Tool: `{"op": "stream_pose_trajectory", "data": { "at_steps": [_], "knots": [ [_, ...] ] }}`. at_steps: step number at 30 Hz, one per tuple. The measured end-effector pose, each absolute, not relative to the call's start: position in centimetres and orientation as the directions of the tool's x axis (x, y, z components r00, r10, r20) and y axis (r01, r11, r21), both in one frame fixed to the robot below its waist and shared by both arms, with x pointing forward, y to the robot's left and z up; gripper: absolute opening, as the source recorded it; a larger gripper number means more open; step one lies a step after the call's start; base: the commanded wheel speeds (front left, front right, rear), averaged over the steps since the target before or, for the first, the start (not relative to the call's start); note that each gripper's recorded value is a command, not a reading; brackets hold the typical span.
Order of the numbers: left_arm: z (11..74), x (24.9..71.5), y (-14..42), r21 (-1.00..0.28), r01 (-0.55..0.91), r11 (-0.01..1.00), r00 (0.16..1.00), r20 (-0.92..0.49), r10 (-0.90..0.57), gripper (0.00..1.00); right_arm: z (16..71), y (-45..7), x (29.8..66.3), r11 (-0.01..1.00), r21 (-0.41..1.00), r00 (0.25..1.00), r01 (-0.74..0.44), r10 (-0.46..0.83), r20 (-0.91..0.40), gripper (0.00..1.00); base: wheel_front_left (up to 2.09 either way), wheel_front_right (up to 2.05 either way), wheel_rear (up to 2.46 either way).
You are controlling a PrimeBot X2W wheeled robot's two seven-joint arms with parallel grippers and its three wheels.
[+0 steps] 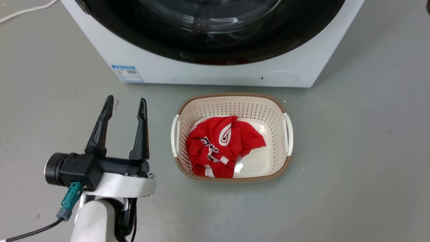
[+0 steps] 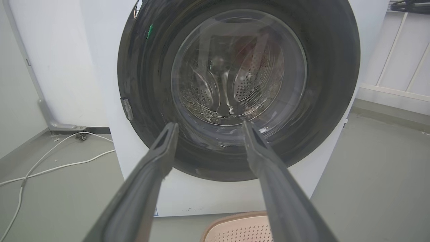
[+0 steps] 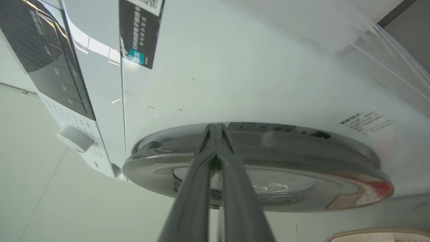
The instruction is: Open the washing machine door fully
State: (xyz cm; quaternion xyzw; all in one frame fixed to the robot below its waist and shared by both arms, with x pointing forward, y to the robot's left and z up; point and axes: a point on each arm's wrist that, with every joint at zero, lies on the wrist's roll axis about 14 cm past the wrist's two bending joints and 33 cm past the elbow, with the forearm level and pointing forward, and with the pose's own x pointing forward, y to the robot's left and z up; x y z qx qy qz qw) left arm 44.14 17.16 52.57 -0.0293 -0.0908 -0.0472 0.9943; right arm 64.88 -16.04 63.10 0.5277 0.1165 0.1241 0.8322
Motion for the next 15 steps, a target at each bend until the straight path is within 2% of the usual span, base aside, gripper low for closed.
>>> {"op": "stream_pose_trajectory", "data": {
  "at_steps": [6,15],
  "knots": [
    [51.7,45.4,17.3,-0.051,0.098,0.994,0.981,0.172,-0.088,1.00,61.8,-12.8,67.1,0.497,0.864,0.901,-0.083,0.408,-0.149,0.00,0.00,0.00,0.00],
    [49.9,46.3,17.8,-0.050,0.086,0.995,0.988,0.135,-0.078,1.00,58.7,-10.8,68.8,0.542,0.837,0.863,-0.073,0.456,-0.220,0.00,0.00,0.00,0.00]
  ]
}}
